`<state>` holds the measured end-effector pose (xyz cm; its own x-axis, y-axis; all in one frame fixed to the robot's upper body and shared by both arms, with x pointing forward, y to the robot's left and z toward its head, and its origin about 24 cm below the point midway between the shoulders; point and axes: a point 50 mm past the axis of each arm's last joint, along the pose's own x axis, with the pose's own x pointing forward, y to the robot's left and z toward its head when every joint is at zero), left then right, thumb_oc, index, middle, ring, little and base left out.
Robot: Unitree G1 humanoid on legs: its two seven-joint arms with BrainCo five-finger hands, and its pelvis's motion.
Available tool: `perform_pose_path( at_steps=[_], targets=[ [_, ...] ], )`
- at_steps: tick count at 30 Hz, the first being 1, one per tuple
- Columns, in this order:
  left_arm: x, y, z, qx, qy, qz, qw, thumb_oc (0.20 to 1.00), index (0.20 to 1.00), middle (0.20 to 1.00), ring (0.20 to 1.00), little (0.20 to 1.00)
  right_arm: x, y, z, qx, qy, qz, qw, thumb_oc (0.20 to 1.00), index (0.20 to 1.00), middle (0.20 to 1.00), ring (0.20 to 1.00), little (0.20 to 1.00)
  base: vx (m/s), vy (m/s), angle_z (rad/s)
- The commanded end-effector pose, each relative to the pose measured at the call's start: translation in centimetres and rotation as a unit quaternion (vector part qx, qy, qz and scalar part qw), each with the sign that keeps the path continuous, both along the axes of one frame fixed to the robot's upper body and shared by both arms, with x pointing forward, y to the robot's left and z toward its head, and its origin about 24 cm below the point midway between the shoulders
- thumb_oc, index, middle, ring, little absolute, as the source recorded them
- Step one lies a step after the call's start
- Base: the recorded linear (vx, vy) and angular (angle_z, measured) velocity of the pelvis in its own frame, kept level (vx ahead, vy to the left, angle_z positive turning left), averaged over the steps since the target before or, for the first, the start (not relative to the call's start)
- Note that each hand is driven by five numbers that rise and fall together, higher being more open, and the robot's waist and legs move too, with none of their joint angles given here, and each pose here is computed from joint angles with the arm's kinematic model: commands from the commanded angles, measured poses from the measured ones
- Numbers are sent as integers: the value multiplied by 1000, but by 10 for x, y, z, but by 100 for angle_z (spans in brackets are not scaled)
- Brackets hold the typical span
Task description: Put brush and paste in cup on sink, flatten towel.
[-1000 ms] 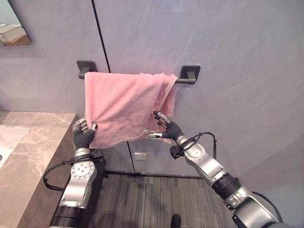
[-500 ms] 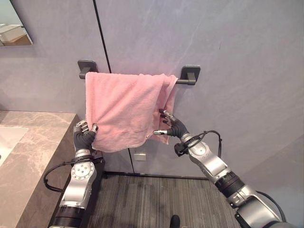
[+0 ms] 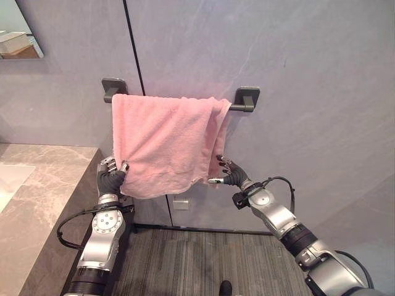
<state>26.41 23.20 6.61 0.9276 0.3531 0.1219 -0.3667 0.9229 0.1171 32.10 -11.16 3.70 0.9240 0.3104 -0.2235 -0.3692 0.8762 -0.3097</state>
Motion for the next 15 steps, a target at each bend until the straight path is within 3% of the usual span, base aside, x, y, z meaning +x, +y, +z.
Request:
perform_pose_path(
  at_steps=[1,15],
  targets=[
    [0,19,16,45,-22,1,999,200,200,200,200,200,23,20,37,35,-63,4,997,1000,1000,1000,1000,1000,0,0,0],
    [-1,19,9,35,-10,-2,999,200,200,200,200,200,35,28,67,52,-110,3,993,1000,1000,1000,1000,1000,0,0,1]
  ],
)
